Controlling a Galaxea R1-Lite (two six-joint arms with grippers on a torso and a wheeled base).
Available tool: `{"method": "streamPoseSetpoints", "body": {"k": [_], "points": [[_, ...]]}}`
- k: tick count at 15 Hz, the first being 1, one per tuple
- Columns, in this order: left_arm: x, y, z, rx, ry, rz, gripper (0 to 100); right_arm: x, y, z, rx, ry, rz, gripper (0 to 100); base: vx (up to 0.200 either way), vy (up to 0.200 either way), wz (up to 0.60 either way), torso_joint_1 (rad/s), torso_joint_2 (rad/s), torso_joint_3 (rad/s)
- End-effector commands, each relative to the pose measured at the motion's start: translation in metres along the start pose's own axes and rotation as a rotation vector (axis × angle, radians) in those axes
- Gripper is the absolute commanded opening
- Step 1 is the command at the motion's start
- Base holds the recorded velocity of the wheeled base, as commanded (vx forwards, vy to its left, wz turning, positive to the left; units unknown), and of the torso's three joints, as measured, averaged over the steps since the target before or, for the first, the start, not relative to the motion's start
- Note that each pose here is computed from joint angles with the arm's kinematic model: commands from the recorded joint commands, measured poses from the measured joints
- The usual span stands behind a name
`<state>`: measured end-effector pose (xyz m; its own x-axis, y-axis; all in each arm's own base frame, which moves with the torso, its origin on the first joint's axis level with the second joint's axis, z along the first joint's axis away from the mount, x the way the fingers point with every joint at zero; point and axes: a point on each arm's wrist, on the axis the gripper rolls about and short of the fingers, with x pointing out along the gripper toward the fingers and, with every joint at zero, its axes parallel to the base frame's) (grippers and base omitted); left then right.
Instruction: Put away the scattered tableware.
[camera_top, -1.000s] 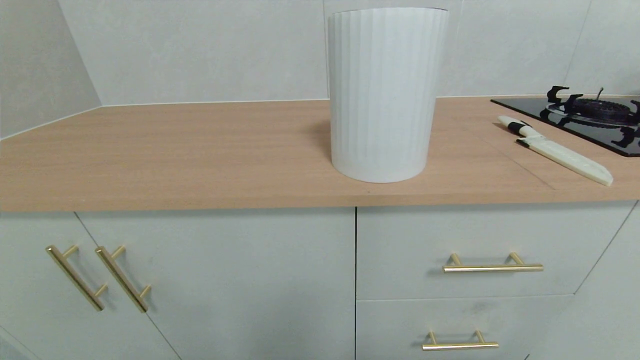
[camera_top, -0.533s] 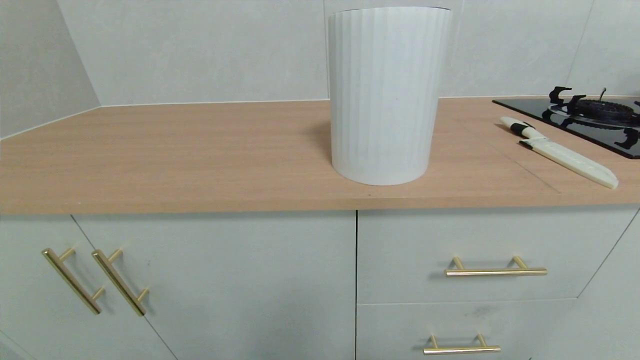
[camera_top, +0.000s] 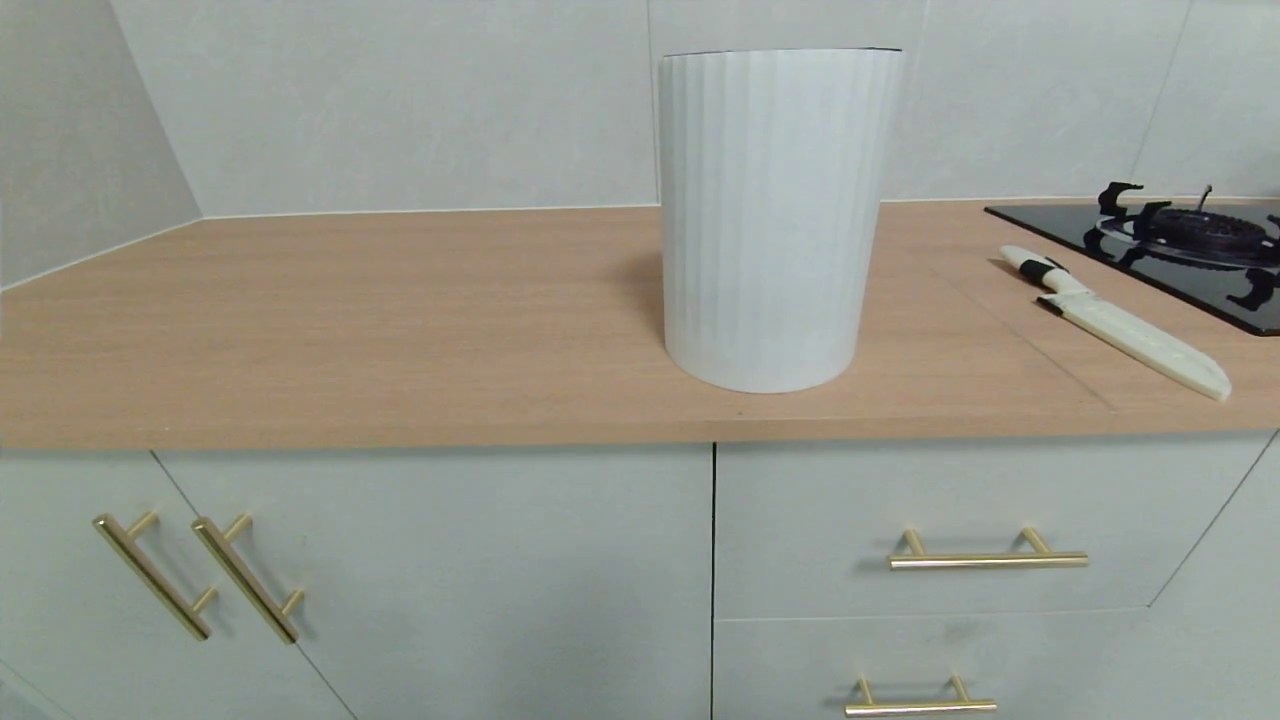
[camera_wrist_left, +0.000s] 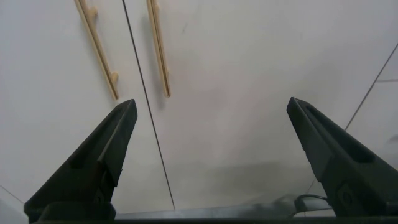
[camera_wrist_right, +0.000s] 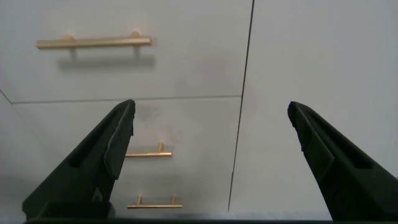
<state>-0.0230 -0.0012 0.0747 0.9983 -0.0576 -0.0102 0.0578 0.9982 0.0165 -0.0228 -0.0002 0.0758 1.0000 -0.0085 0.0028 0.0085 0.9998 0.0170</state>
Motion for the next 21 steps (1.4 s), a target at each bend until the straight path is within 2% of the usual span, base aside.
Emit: {"method": "streamPoseSetpoints", "body": {"k": [1, 21], "points": [[0.0000, 0.0000, 0.0000, 0.000, 0.001, -0.001, 100, 0.0001, 0.0000, 0.0001, 0.000, 0.001, 0.001, 100, 0.000, 0.000, 0.00, 0.124, -0.28, -0.300], [0.0000, 0.0000, 0.0000, 0.000, 0.001, -0.001, 100, 0.0001, 0.0000, 0.0001, 0.000, 0.001, 0.001, 100, 0.000, 0.000, 0.00, 0.199, -0.50, -0.286]]}}
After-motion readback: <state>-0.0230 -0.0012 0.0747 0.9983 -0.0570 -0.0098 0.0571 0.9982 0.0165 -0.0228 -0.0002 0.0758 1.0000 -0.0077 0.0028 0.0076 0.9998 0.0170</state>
